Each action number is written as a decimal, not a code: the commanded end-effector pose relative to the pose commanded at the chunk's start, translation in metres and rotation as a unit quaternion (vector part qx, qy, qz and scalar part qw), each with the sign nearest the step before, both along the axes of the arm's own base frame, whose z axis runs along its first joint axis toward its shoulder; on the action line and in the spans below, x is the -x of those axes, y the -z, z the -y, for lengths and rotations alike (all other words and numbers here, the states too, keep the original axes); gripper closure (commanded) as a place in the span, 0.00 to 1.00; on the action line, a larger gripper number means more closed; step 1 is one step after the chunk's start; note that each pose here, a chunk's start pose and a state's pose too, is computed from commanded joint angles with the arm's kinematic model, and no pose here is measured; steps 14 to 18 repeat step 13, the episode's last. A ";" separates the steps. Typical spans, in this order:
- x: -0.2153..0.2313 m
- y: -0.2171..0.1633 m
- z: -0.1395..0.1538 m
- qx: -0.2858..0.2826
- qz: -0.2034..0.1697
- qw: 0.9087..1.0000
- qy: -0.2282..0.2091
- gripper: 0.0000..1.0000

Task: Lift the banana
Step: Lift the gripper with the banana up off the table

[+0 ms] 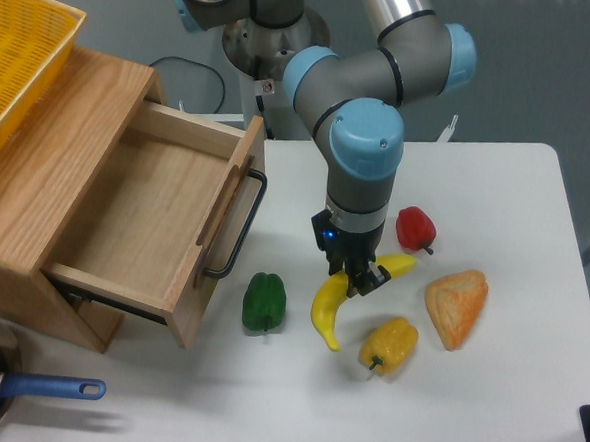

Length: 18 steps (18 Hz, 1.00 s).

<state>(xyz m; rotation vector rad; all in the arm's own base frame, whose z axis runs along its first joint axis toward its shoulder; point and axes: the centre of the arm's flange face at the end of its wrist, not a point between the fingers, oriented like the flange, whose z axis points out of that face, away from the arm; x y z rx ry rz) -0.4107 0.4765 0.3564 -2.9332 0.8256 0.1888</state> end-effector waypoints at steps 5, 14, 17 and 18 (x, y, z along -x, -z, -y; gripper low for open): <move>-0.001 -0.002 0.003 0.022 -0.017 1.000 0.014 0.55; -0.010 0.001 0.000 0.023 -0.012 0.999 0.019 0.55; -0.010 0.001 0.000 0.023 -0.012 0.999 0.019 0.55; -0.010 0.001 0.000 0.023 -0.012 0.999 0.019 0.55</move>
